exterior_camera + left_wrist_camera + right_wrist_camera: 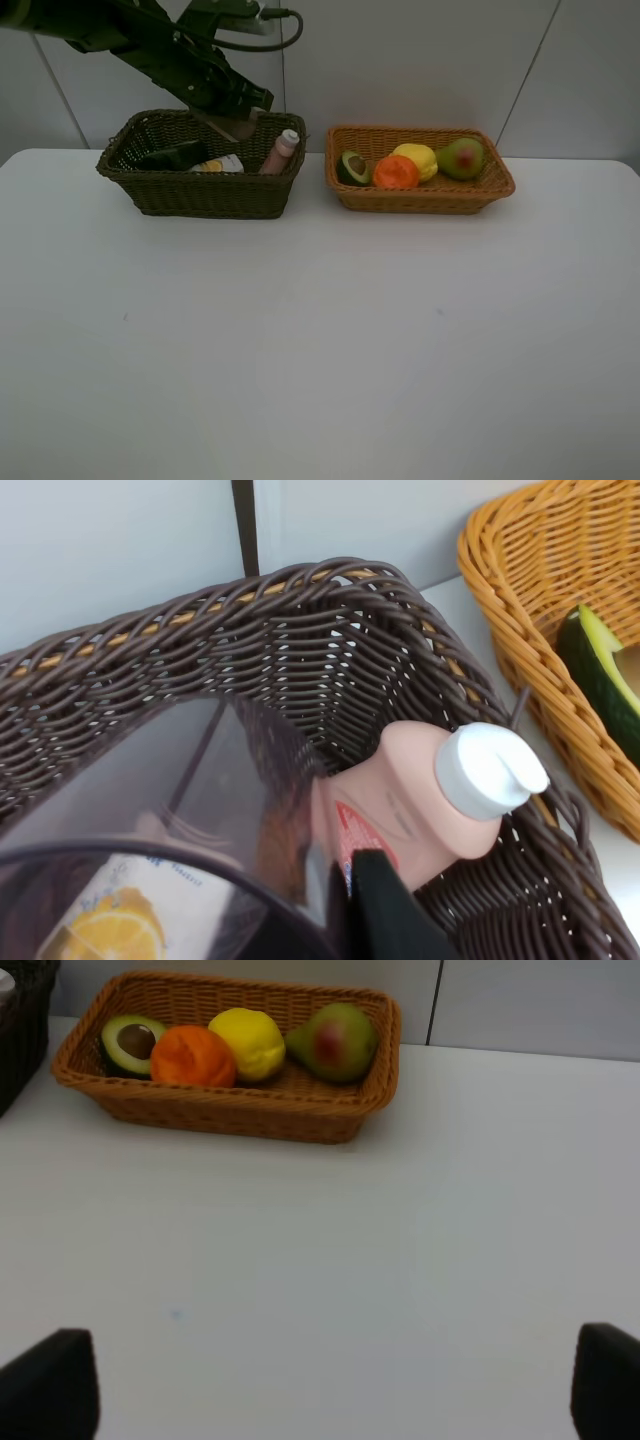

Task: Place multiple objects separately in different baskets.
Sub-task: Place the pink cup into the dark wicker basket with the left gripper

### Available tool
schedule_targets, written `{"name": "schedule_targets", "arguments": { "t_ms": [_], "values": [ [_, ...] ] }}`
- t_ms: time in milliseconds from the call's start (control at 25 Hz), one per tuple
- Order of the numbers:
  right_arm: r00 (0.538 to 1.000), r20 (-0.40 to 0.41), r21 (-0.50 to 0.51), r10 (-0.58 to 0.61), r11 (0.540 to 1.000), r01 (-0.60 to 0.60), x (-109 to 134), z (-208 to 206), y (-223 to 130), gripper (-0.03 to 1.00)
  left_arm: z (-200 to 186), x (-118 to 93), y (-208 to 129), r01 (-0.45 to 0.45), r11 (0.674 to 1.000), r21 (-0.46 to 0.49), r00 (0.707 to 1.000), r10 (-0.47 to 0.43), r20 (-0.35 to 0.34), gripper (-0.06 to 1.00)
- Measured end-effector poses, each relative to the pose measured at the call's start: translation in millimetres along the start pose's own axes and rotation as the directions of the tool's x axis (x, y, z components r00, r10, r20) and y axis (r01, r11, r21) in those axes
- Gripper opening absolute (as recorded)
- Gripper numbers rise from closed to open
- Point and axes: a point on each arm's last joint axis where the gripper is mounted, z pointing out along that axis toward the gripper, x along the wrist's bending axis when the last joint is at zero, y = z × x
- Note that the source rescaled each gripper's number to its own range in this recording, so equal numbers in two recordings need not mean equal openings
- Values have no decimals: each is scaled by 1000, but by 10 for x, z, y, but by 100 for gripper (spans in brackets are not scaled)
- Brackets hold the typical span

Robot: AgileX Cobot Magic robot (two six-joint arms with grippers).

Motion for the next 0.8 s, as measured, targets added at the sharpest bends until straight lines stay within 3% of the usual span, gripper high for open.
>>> {"name": "schedule_targets", "arguments": {
  "t_ms": [400,560,680,800],
  "values": [
    [1000,0,0,0,1000,0,0,0,0,100,0,-5,6,21,1000,-7,1000,-21,6,0],
    [1000,0,0,0,1000,0,0,0,0,100,0,-6,7,23,1000,-7,1000,-23,7,5],
    [1000,0,0,0,1000,0,0,0,0,100,0,-6,7,11,1000,-7,1000,-11,7,20],
    [1000,0,0,0,1000,0,0,0,0,100,0,-5,11,-8,1000,-12,1000,8,5,45]
  ]
}}
